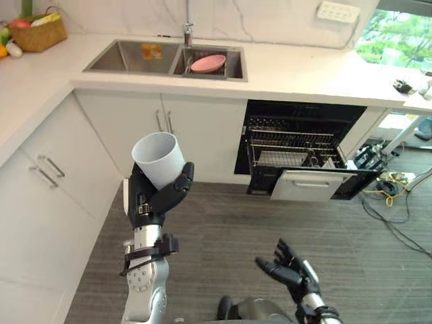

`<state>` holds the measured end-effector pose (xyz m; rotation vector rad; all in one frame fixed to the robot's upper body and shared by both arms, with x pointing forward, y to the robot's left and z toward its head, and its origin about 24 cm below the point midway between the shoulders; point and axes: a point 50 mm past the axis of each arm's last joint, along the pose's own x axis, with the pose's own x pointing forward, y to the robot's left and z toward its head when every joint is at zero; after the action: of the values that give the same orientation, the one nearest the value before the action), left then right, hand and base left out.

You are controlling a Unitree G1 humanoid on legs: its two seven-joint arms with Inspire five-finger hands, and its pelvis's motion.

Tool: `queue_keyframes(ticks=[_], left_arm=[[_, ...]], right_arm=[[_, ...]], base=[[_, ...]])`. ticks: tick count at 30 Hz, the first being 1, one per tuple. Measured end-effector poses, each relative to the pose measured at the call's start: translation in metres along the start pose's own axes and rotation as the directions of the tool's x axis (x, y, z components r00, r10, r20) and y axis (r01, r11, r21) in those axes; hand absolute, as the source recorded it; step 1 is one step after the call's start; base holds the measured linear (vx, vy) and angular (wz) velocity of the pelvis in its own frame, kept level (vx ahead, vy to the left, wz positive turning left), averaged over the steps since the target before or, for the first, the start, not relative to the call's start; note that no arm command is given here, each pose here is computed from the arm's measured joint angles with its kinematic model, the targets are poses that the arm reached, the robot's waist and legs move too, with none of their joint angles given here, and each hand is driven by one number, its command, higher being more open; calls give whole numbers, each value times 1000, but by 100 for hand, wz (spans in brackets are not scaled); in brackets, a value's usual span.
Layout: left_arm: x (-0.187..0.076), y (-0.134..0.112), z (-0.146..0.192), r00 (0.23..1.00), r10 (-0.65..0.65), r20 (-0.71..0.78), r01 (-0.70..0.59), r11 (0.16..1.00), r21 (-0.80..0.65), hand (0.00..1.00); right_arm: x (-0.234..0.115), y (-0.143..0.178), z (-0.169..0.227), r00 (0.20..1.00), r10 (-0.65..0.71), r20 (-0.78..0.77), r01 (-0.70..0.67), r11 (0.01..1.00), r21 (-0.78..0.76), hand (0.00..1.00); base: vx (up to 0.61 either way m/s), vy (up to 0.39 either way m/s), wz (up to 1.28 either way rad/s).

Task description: Walk over to the sink, pick up the cup, carry it to the dishwasher, place the cup inside the dishwasher, then close the dishwasher door

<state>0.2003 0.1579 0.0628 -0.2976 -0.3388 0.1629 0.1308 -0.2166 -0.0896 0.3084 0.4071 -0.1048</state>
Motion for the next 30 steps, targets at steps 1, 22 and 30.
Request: queue_keyframes(ticks=[1,22,30], left_arm=[[0,0,0,1000,-1,2,1,1000,4,0],[19,-4,24,960,165,227,-176,984,29,0],[25,23,26,926,278,256,-308,948,84,0]], right_arm=[[2,-3,10,998,-15,60,15,1000,-2,100],[1,14,126,823,171,541,-126,985,-120,100],[8,65,122,787,394,475,-325,919,-224,100]], base=[[417,18,-66],[243,85,-56],[175,-94,-14]])
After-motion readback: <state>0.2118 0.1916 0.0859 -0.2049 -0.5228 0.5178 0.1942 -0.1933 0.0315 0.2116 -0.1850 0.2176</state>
